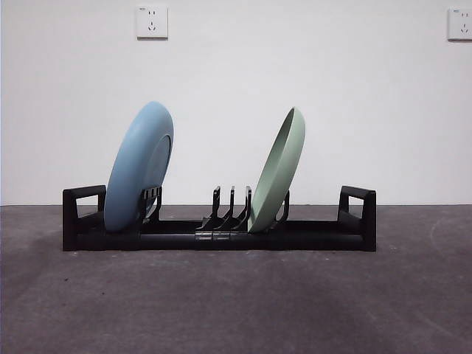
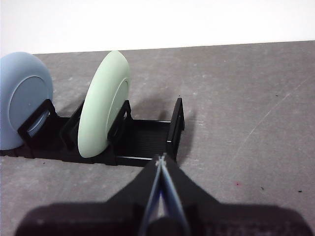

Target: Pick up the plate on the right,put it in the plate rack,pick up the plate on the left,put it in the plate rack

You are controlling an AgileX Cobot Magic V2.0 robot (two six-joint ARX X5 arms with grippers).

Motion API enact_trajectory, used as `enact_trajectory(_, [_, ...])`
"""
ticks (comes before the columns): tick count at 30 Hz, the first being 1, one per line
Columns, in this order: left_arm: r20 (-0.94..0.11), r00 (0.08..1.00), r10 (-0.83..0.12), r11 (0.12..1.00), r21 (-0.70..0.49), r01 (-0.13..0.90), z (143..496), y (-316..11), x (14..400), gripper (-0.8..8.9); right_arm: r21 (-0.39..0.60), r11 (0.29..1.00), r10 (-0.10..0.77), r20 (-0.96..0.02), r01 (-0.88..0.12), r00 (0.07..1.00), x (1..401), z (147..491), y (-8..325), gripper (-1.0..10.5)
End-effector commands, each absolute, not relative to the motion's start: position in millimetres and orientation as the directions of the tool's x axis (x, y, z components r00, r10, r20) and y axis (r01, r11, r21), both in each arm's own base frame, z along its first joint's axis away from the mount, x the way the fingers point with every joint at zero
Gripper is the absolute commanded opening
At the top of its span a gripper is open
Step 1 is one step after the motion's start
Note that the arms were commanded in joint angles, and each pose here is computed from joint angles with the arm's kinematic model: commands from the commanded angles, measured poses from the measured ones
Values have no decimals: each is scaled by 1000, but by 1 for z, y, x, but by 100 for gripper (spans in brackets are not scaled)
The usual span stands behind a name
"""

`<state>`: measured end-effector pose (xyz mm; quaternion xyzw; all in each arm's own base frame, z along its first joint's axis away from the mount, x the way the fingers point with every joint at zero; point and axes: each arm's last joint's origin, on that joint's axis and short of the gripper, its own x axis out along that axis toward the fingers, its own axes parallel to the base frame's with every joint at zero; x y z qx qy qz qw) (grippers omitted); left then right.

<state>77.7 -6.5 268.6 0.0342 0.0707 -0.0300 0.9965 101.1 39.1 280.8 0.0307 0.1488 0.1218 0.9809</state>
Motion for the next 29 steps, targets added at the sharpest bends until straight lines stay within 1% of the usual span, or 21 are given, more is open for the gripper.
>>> enact_trajectory(1, [-166,986,-31,997,59,41,240,-5,83,-2,104,968,250,-280,-230,927,101,281,39,1])
enact_trajectory(5, [-166,986,-6,999,50,14,200,-3,88,-3,103,968,250,-280,-230,927,101,281,39,1])
enact_trajectory(9, [-148,988,-52,998,38,58,172,-3,91,-2,104,968,250,-280,-230,927,101,281,39,1])
enact_trajectory(11, [-169,983,-67,997,34,74,162,-3,92,-3,103,968,250,-280,-230,927,101,281,39,1])
enact_trajectory(14, [-205,977,-64,997,27,71,150,-2,94,-3,103,968,250,-283,-230,926,101,280,39,1])
enact_trajectory(29, [-203,978,-57,998,25,64,149,-2,95,-2,101,968,249,-294,-229,923,100,279,39,1])
